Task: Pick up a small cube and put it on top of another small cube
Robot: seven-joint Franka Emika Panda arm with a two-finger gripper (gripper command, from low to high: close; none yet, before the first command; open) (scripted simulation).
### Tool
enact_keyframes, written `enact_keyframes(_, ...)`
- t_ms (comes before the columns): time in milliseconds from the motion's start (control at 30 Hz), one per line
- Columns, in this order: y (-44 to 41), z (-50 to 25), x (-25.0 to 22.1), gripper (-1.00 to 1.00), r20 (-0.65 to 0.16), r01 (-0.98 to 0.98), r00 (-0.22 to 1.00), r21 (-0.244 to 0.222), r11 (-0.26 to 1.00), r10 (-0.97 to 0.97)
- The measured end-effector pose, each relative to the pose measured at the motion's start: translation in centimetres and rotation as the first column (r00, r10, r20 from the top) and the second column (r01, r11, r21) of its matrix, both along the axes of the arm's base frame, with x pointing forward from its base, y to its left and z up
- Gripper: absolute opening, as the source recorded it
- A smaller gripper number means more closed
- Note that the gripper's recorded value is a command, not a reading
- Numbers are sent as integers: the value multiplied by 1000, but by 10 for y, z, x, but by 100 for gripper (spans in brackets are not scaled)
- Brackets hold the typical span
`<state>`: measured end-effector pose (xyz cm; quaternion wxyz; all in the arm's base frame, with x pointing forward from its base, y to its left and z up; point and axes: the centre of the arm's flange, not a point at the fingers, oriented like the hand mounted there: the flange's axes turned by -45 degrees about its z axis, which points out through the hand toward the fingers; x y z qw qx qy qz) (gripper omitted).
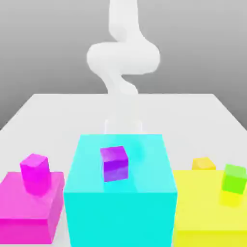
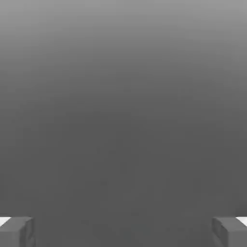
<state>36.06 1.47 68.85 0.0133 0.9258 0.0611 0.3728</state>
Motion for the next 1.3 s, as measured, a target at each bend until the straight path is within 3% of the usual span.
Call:
enact_keyframes(133, 26, -37, 20, 0, -62, -195, 980, -126, 973, 188)
enact_keyframes(300, 59, -84, 36, 0, -158, -429, 903, -250, 868, 400)
enact_keyframes(433, 85, -122, 44, 0, -243, -599, 801, -322, 733, 548)
enact_keyframes(600, 118, -171, 46, 0, -356, -775, 627, -376, 508, 693)
enact_keyframes(733, 143, -210, 42, 0, -444, -872, 460, -390, 296, 769)
enact_keyframes(900, 172, -258, 30, 0, -545, -927, 228, -376, 8, 807)
enact_keyframes(1300, 225, -367, -23, 0, -705, -730, -327, -234, -643, 629)
